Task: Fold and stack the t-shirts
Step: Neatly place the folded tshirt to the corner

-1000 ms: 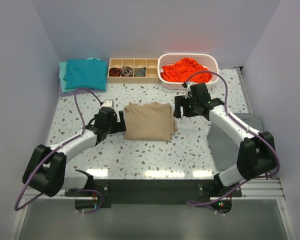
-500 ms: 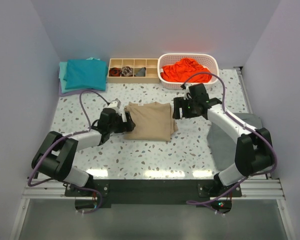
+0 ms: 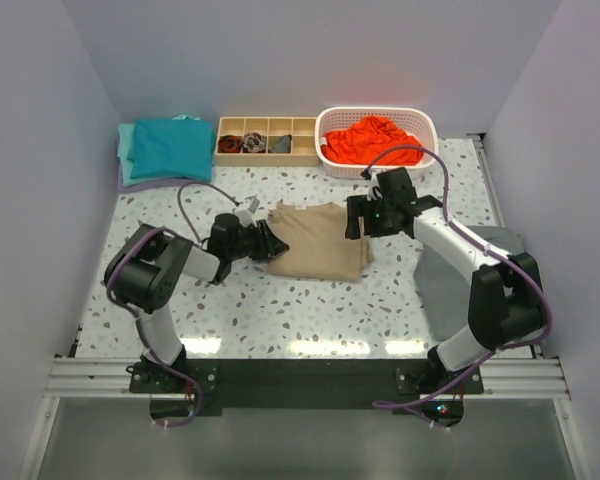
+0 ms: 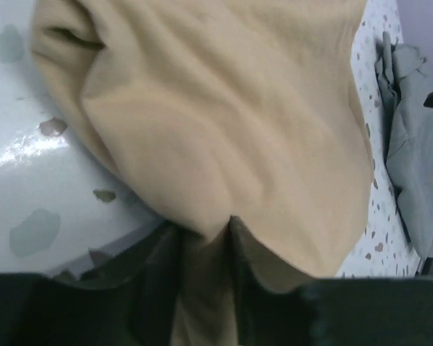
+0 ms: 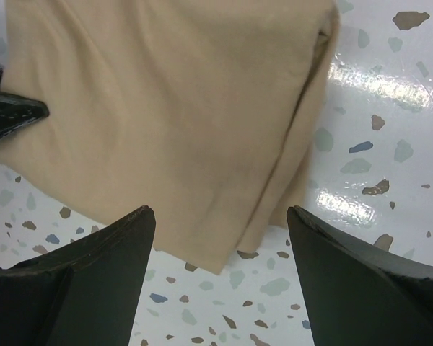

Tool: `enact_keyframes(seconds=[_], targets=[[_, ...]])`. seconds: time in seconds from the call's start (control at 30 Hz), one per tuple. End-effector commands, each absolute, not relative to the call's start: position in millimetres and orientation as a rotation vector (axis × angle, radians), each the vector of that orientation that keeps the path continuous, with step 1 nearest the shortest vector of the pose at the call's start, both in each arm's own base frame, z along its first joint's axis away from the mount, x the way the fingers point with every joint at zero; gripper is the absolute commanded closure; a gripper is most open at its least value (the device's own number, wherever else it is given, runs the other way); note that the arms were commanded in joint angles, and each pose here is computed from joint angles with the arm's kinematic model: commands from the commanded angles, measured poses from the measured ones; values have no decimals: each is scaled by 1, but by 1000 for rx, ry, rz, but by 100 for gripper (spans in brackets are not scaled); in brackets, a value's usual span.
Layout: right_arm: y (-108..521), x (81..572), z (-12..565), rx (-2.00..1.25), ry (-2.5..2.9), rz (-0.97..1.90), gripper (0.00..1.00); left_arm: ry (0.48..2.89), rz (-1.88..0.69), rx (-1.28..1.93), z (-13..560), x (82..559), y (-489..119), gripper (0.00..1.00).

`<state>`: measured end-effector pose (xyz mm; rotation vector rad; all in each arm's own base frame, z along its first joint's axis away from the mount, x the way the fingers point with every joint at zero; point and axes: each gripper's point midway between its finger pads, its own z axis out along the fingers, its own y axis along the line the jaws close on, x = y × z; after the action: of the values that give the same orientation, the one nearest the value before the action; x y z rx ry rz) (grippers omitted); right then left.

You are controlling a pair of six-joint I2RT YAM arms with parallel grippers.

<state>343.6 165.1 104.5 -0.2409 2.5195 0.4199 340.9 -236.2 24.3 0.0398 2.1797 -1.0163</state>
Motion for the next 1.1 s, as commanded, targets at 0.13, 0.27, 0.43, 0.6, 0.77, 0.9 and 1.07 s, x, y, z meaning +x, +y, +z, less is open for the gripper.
enact_keyframes(seconds=[0.13,0.27,0.43,0.6,0.77,0.9,1.07], targets=[[160,349,115,-245,2491,399,22,2237,-1264,61,6,360,-277,100],[156,347,117,-244,2486,374,22,2179,-1215,175,37,391,-283,100],[155,347,119,-241,2483,370,22,2162,-832,298,103,447,-253,100],[159,348,116,-245,2491,396,22,2132,-521,447,161,493,-209,100],[161,350,112,-244,2495,410,22,2048,-265,515,215,542,-155,100],[163,351,106,-248,2512,427,22,2007,-83,423,243,589,-81,100],[162,353,98,-247,2529,425,22,1923,84,367,274,635,-8,100]])
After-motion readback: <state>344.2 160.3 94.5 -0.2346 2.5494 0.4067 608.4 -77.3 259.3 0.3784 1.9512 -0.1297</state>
